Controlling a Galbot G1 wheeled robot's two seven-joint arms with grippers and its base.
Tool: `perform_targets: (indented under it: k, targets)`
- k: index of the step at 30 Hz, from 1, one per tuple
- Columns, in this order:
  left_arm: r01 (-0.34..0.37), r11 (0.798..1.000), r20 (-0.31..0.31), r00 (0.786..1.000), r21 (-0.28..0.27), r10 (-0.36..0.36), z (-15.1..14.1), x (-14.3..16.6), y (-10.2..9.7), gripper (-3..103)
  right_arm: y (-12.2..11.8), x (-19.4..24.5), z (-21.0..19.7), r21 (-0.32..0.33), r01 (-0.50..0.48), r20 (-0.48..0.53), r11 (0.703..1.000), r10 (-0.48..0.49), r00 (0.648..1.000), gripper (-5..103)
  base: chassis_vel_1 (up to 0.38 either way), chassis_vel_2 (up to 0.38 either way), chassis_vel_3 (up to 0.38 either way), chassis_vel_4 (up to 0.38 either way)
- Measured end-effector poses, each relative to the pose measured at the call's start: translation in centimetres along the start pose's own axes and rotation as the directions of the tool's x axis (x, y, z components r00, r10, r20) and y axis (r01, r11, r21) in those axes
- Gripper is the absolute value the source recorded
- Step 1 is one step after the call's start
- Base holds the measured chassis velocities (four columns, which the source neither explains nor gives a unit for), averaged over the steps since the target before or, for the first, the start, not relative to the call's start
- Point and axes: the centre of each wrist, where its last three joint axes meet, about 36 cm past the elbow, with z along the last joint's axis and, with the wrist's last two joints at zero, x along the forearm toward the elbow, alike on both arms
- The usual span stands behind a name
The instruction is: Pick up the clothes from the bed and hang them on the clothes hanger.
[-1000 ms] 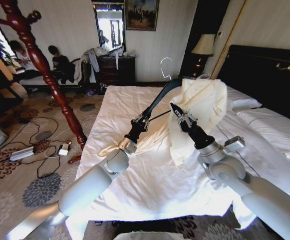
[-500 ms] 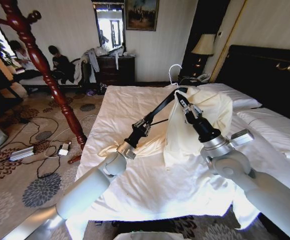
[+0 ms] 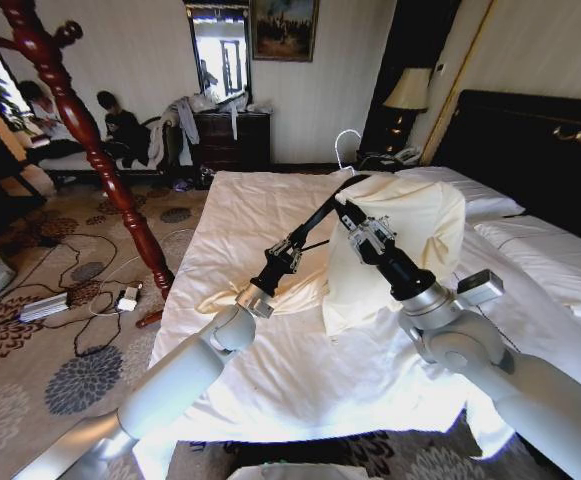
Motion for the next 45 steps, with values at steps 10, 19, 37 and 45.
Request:
perform_targets:
  k: [10, 19, 37, 45]
  targets:
    - [0.057, 0.998, -0.003, 0.998, -0.014, -0.057, -0.1, -0.4, 1.5, 15, 2.0, 0.0, -0.4, -0.066, 0.032, -0.005, 0.997, -0.032, 0.999, 79, 0.0, 0.0, 0.0, 0.0]
    - [0.068, 0.997, -0.007, 0.998, -0.02, -0.068, -0.2, -0.1, 2.2, 15, 1.4, -0.5, -1.7, -0.06, -0.055, 0.048, 0.997, 0.058, 0.997, 100, 0.0, 0.0, 0.0, 0.0]
    - [0.143, 0.988, -0.007, 0.99, -0.051, -0.144, 0.0, 0.2, 5.1, 15, 2.8, -0.3, -1.7, 0.089, -0.569, -0.306, 0.817, 0.566, 0.765, 100, 0.0, 0.0, 0.0, 0.0]
    - [0.132, 0.988, 0.01, 0.991, -0.08, -0.131, 0.0, 1.8, 6.9, 15, -0.3, -0.5, -5.4, 0.147, -0.343, -0.033, 0.928, 0.351, 0.936, 100, 0.0, 0.0, 0.0, 0.0]
